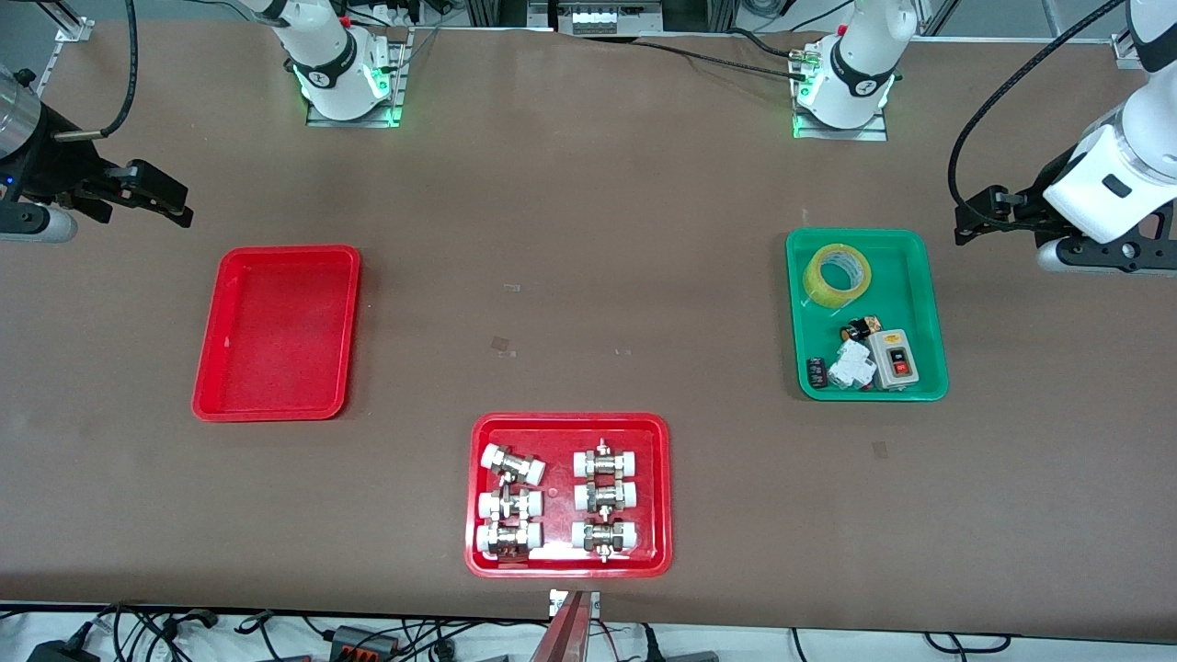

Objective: Left arm passes tape to right arm into tray

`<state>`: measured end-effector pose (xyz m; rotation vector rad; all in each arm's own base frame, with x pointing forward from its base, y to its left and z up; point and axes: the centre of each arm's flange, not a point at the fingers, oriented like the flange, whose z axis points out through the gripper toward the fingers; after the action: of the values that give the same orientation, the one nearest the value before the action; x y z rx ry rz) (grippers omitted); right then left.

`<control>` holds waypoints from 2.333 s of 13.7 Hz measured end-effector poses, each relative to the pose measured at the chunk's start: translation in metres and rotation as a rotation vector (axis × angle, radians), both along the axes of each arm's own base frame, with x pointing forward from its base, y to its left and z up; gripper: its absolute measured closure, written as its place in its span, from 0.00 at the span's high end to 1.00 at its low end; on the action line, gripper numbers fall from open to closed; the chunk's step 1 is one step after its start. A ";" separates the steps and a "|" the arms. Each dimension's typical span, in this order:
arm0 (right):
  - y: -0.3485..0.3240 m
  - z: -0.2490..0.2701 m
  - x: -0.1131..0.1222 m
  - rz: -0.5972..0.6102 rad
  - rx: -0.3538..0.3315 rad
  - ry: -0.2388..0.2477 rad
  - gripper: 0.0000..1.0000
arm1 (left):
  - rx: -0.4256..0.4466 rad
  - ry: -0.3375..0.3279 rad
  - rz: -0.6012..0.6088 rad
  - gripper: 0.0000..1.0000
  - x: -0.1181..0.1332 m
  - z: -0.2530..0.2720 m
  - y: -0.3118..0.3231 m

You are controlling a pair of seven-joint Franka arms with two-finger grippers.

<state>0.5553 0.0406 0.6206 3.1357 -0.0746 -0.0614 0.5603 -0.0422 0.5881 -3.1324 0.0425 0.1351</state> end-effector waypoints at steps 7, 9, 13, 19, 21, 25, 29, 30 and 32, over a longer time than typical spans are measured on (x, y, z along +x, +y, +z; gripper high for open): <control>0.000 0.000 0.000 0.000 0.000 0.002 1.00 | -0.001 0.000 -0.004 1.00 0.000 0.000 -0.002; 0.000 0.000 0.000 0.000 0.000 0.002 1.00 | -0.001 0.000 -0.005 1.00 0.000 0.000 -0.003; 0.000 0.004 0.000 0.000 0.001 -0.008 1.00 | -0.001 0.006 -0.005 1.00 0.001 -0.003 -0.003; 0.003 0.010 0.003 0.005 0.002 -0.023 1.00 | -0.003 0.057 -0.002 1.00 0.012 -0.031 -0.004; 0.004 0.000 0.009 0.005 0.001 -0.010 1.00 | -0.004 0.074 -0.005 1.00 0.015 -0.040 -0.006; 0.003 -0.009 0.013 0.002 0.000 0.001 1.00 | -0.004 0.095 0.002 1.00 0.018 -0.053 -0.001; 0.001 -0.009 0.013 -0.001 0.000 0.002 1.00 | -0.004 0.121 0.026 1.00 0.012 -0.128 0.012; 0.001 -0.009 0.013 -0.002 0.000 0.003 1.00 | -0.002 0.145 0.033 1.00 0.005 -0.155 0.016; -0.001 -0.009 0.013 -0.005 0.000 0.003 1.00 | 0.001 0.201 0.040 1.00 -0.016 -0.206 0.021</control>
<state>0.5688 0.0401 0.6114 3.1350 -0.0820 -0.0662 0.5444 -0.0212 0.3825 -3.1067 -0.0202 0.4496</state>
